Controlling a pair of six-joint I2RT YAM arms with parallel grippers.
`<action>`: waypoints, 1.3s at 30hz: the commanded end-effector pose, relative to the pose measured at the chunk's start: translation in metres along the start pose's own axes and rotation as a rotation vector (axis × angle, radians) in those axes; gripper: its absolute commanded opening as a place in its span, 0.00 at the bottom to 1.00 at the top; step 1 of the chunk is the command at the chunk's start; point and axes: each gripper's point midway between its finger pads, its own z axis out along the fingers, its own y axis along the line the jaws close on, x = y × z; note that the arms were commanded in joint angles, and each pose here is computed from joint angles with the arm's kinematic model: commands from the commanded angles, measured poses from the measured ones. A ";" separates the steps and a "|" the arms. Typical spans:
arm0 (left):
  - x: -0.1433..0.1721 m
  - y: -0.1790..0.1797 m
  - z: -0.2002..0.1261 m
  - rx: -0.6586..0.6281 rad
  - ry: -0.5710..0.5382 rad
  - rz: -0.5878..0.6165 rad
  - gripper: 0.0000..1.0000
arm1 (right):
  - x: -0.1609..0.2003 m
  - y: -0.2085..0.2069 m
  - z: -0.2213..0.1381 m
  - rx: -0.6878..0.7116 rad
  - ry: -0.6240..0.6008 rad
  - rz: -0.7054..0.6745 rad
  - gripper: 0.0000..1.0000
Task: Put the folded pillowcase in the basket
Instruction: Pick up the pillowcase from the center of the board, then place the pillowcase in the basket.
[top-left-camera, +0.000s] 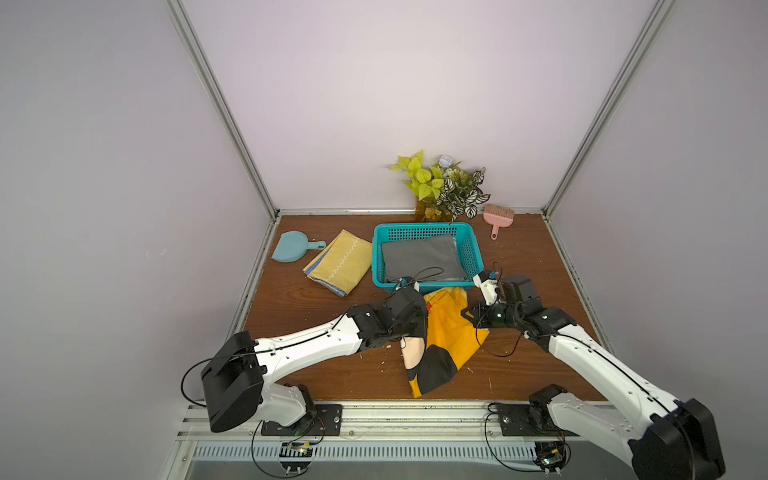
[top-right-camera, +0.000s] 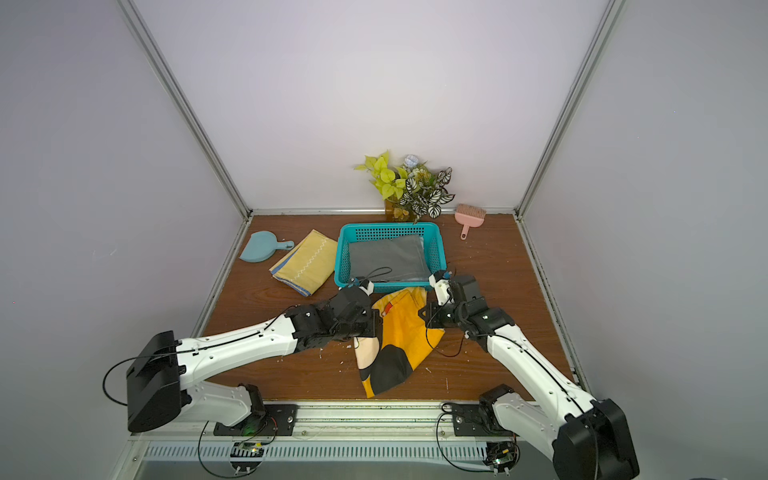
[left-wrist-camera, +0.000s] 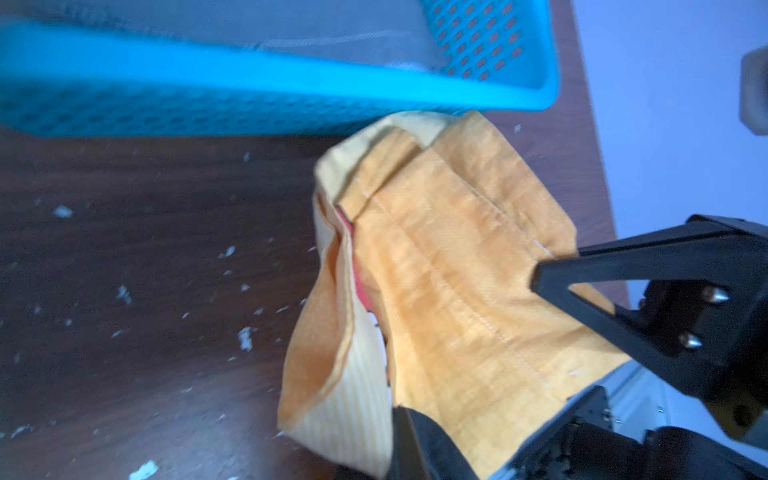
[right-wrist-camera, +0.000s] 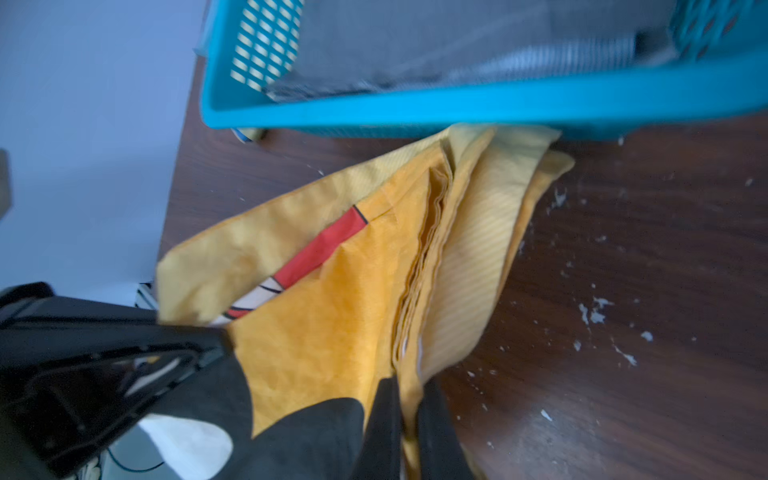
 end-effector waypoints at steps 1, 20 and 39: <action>-0.001 -0.023 -0.009 0.044 0.054 0.102 0.00 | -0.012 0.024 -0.027 -0.027 0.013 -0.023 0.00; -0.169 0.012 -0.041 -0.068 -0.221 0.188 0.01 | -0.150 0.068 -0.050 -0.075 -0.310 -0.102 0.00; -0.293 0.104 0.071 -0.110 -0.187 0.201 0.00 | -0.201 -0.020 0.051 0.078 -0.380 -0.018 0.00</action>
